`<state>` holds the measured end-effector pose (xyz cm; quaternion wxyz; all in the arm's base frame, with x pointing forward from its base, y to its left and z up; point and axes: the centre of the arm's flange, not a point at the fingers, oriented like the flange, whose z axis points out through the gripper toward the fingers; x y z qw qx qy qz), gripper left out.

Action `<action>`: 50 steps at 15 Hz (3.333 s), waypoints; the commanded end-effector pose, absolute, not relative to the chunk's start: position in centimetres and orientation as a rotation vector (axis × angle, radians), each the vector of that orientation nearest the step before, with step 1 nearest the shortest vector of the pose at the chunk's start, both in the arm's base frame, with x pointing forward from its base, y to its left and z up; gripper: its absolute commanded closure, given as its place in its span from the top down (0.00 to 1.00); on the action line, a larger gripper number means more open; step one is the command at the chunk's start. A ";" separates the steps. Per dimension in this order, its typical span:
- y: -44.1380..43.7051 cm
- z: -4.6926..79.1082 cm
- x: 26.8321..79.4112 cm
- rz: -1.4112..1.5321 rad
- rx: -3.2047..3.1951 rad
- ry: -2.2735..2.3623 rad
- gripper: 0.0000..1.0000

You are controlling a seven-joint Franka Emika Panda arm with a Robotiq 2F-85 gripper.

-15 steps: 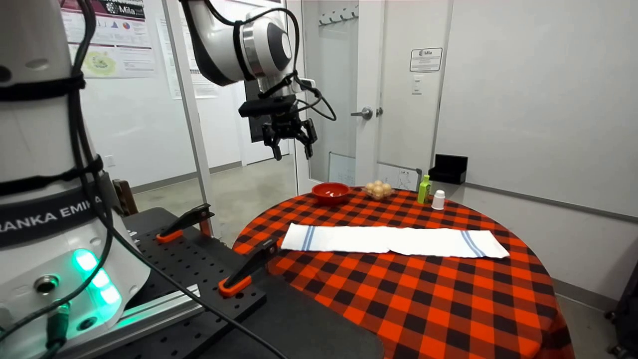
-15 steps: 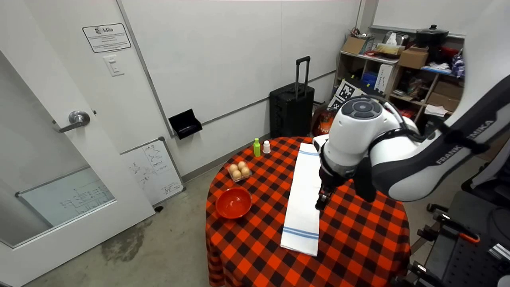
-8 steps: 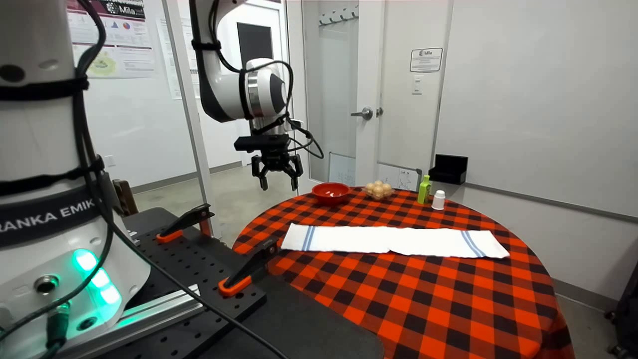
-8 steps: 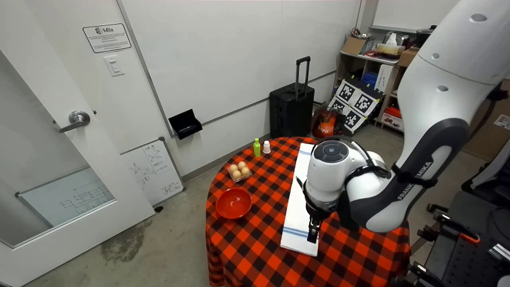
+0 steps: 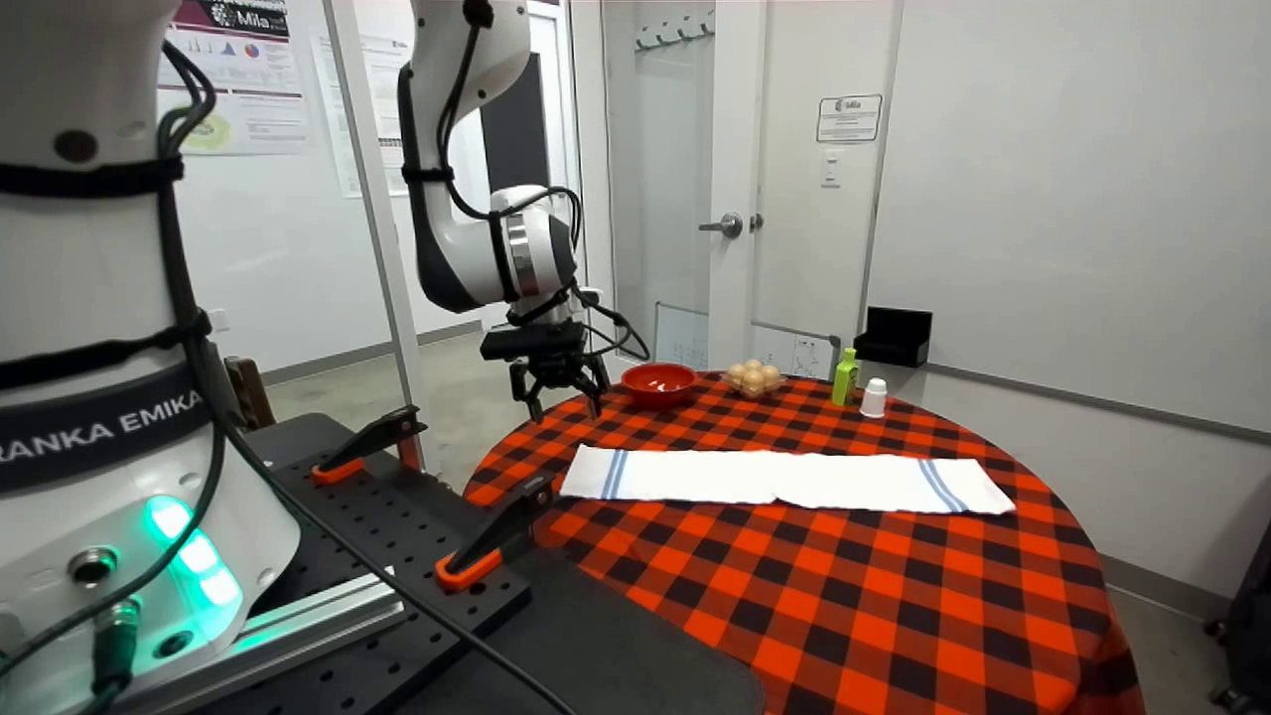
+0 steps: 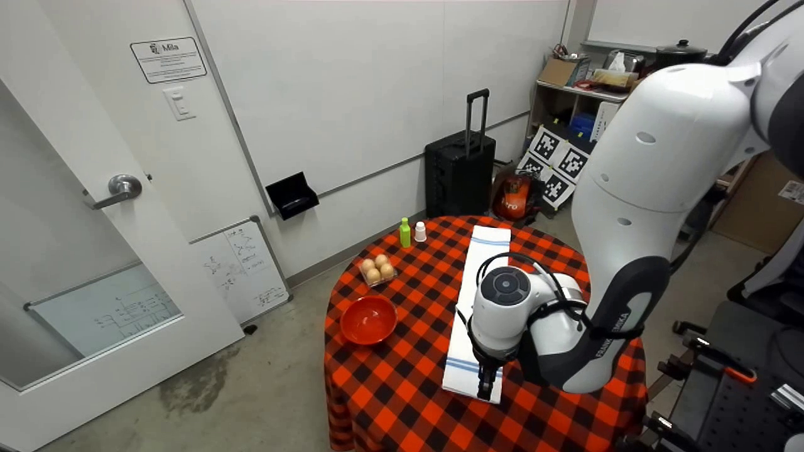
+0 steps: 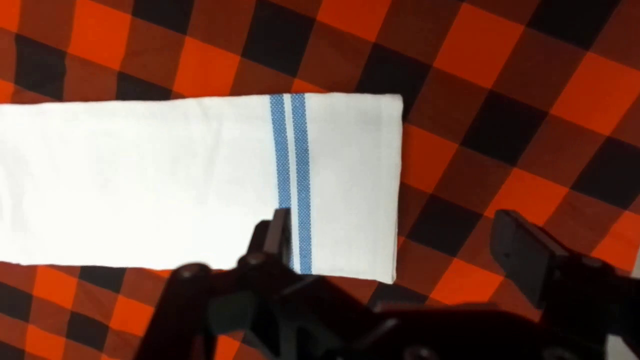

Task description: Fold the towel on the table

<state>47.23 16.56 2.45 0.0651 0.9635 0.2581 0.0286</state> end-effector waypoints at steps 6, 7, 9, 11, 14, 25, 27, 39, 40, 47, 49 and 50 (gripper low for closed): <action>18.7 -2.8 47.8 0.086 2.870 0.692 1.00; 18.8 -3.1 47.8 0.103 2.884 0.686 1.00; 19.0 -3.5 47.8 0.127 2.904 0.679 1.00; 18.9 -3.9 47.9 0.157 2.919 0.685 1.00; 18.5 -4.7 47.8 0.189 2.924 0.703 1.00; 17.1 -7.1 47.9 0.281 2.803 0.828 1.00; 17.0 -7.4 47.8 0.270 2.795 0.828 1.00; 17.0 -8.3 47.4 0.220 2.795 0.846 0.65; 17.0 -8.3 47.4 0.219 2.795 0.848 0.57; 17.6 -6.7 47.2 0.192 2.870 0.856 0.05; 18.7 -4.7 47.6 0.210 2.938 0.844 0.00; 19.4 -3.6 47.9 0.227 2.970 0.843 0.00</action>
